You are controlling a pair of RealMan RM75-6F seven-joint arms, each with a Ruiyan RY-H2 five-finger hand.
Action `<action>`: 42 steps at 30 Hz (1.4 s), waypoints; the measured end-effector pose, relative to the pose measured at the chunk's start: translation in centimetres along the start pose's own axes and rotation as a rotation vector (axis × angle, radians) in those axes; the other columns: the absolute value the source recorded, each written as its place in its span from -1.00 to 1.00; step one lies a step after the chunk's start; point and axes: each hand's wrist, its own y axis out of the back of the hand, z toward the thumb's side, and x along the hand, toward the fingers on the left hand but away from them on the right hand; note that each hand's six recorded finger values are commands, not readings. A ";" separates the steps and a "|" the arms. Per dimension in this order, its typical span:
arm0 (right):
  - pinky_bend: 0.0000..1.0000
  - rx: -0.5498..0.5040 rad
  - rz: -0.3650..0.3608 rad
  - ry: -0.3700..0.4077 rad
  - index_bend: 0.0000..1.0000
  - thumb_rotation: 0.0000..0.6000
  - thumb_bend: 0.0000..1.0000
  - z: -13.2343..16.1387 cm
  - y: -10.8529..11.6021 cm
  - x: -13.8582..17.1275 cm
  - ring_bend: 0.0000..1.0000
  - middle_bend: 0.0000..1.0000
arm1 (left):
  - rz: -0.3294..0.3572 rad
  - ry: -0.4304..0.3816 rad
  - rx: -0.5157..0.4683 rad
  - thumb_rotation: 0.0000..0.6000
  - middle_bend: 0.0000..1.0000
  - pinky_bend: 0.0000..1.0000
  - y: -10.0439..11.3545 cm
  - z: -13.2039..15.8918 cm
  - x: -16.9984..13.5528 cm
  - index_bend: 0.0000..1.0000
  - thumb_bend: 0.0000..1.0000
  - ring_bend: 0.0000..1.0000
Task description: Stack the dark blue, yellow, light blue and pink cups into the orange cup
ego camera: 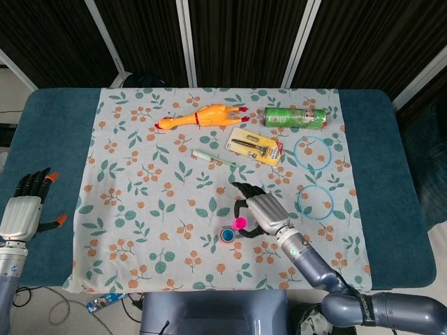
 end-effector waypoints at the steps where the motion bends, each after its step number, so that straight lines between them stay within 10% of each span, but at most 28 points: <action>1: -0.72 0.003 -0.001 0.006 0.12 1.00 -0.36 0.3 -0.1 -0.1 -0.86 -0.91 | 0.001 0.001 -0.001 1.00 -1.00 -1.00 0.0 0.0 0.0 -0.79 -0.66 -1.00; 33: -0.72 -0.001 0.040 0.019 0.11 1.00 -0.36 1.2 -3.0 0.0 -0.86 -0.91 | 0.010 0.004 0.005 1.00 -1.00 -1.00 0.2 -0.1 0.0 -0.79 -0.67 -1.00; 42: -0.73 0.037 0.083 0.013 -0.99 1.00 -0.36 0.6 -4.3 0.1 -1.00 -0.99 | 0.010 0.003 0.009 1.00 -1.00 -1.00 0.2 -0.1 -0.1 -0.79 -0.67 -1.00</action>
